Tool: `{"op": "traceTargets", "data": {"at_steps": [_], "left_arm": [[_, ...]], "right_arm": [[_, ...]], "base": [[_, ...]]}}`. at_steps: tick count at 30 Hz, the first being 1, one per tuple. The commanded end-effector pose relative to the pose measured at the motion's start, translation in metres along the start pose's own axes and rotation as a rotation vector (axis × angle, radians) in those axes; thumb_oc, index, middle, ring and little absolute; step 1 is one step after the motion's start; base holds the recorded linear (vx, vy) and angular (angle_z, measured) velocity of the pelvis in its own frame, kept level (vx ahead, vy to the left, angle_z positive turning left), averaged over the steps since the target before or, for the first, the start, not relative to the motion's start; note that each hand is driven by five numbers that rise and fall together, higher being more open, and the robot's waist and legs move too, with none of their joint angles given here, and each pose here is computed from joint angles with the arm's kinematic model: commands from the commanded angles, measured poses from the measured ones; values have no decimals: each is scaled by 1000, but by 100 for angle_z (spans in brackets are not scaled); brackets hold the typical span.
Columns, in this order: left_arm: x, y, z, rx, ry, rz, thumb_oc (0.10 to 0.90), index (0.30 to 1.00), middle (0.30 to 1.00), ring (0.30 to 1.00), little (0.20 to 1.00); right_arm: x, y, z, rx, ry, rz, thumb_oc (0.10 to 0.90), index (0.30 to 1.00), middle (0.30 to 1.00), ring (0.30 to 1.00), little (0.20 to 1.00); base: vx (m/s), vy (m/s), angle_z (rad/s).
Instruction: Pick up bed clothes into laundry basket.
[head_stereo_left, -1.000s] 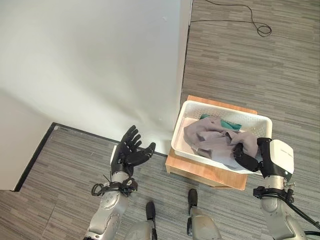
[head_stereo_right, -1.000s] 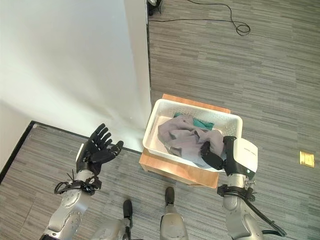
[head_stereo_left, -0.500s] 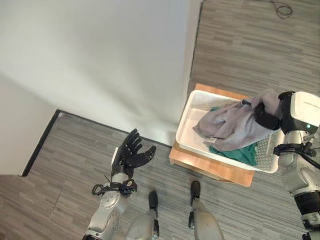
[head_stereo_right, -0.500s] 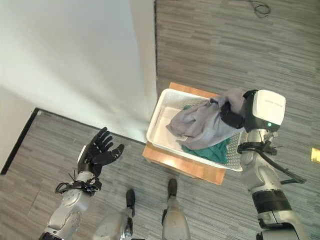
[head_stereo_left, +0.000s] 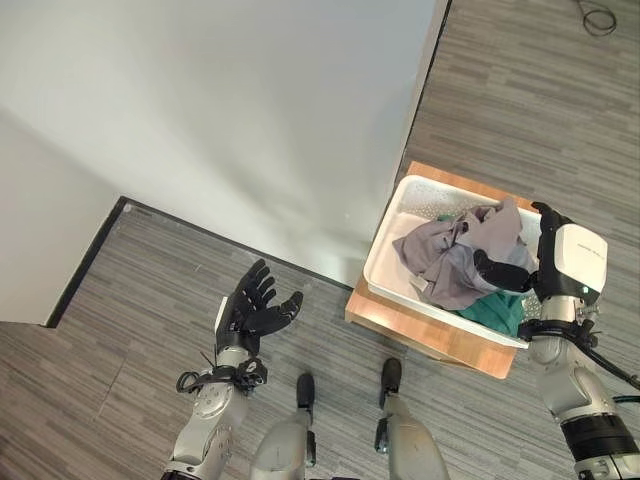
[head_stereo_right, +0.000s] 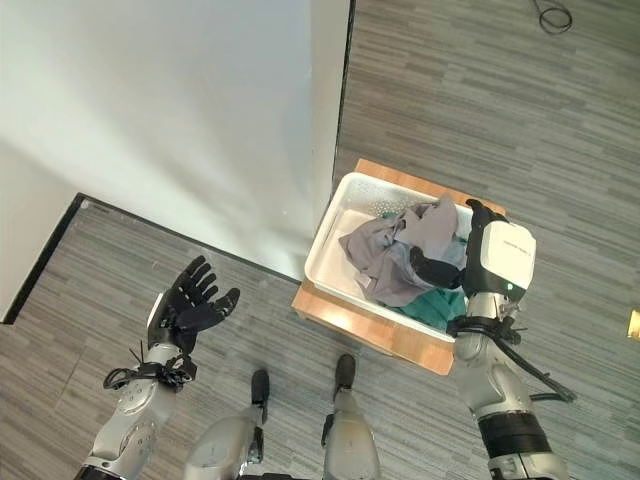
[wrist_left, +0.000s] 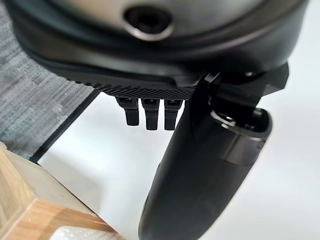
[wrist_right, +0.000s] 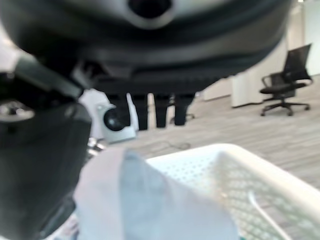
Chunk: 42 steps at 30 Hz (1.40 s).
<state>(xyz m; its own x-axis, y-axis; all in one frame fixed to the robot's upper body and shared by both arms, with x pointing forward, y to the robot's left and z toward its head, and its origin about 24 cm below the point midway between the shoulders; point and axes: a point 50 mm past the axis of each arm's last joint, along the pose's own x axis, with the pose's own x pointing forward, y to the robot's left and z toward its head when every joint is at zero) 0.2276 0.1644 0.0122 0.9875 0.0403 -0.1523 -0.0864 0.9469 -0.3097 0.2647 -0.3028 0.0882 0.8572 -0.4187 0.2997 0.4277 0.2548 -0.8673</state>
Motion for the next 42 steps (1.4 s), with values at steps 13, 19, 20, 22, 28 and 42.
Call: {"op": "traceTargets", "data": {"at_steps": [13, 19, 20, 22, 28, 42], "left_arm": [[2, -23, 35, 57, -204, -121, 800, 900, 900, 900, 900], [-4, -16, 33, 140, -235, -71, 800, 900, 900, 900, 900], [-5, -15, 33, 166, -244, -48, 800, 900, 900, 900, 900], [-6, -16, 27, 162, -229, -27, 800, 900, 900, 900, 900], [-4, -17, 18, 258, -200, -78, 800, 900, 900, 900, 900], [-8, -8, 11, 313, -175, -47, 800, 900, 900, 900, 900]], "right_arm": [[-60, -41, 73, 724, -345, -55, 800, 900, 900, 900, 900], [-105, -5, 76, 885, -305, 273, 800, 900, 900, 900, 900], [-113, 1, 77, 923, -293, 331, 800, 900, 900, 900, 900], [-127, 12, 80, 1021, -258, 452, 800, 900, 900, 900, 900], [-135, 19, 91, 950, -372, 615, 800, 900, 900, 900, 900], [-134, 19, 72, 634, -410, 529, 800, 900, 900, 900, 900]], "base": [[13, 4, -2], [-4, 3, -4], [-18, -15, -10], [-3, -7, -2], [13, -8, 9], [14, -5, 6]]}}
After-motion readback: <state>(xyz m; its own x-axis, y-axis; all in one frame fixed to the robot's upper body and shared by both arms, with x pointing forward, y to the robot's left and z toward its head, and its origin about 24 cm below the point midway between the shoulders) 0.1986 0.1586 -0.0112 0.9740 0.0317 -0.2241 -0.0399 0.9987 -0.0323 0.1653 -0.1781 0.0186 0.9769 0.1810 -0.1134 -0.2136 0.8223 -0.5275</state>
